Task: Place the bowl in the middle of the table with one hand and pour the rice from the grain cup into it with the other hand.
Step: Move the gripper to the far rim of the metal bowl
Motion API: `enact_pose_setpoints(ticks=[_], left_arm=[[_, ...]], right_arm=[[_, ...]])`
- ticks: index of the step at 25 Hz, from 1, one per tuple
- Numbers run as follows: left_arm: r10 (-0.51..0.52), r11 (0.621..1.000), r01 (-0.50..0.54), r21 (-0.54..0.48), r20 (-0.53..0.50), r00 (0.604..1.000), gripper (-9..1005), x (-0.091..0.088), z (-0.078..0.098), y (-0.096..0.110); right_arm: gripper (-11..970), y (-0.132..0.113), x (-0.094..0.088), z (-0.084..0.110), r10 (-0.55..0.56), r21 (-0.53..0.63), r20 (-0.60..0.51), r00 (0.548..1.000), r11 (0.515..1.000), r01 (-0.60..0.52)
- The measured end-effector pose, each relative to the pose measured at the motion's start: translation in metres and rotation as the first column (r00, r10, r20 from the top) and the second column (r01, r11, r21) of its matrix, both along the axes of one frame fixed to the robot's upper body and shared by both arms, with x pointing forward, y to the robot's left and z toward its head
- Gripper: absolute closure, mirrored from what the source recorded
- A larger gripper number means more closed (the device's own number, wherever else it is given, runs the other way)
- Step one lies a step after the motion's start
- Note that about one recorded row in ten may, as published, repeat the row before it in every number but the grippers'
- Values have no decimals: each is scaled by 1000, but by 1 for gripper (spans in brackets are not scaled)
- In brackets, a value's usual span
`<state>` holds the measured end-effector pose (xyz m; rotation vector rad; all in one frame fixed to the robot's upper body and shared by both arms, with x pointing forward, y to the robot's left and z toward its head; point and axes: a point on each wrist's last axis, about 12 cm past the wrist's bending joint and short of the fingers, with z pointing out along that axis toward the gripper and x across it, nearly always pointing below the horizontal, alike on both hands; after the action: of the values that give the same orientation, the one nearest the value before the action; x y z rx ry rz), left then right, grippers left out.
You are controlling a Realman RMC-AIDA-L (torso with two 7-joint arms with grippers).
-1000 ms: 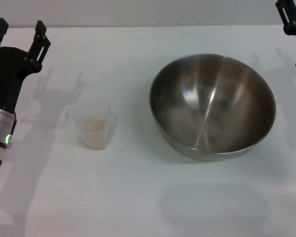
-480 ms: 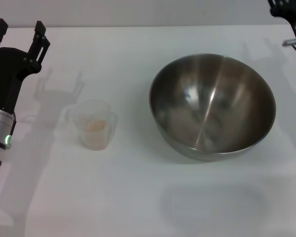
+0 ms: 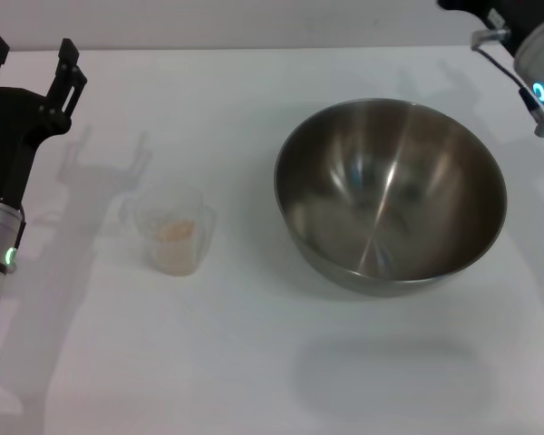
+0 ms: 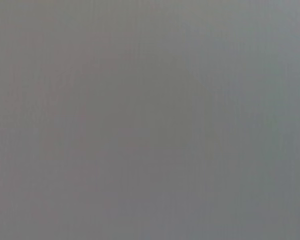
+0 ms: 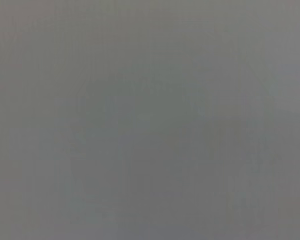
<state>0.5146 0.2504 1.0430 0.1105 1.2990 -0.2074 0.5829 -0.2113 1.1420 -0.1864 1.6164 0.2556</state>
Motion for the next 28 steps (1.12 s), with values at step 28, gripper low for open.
enact_pose_setpoints(ticks=[28], left_arm=[[40, 999, -40, -7, 6, 999, 181, 2, 1, 8]], right_arm=[[302, -26, -7, 45, -59, -188, -797, 600, 970, -155]])
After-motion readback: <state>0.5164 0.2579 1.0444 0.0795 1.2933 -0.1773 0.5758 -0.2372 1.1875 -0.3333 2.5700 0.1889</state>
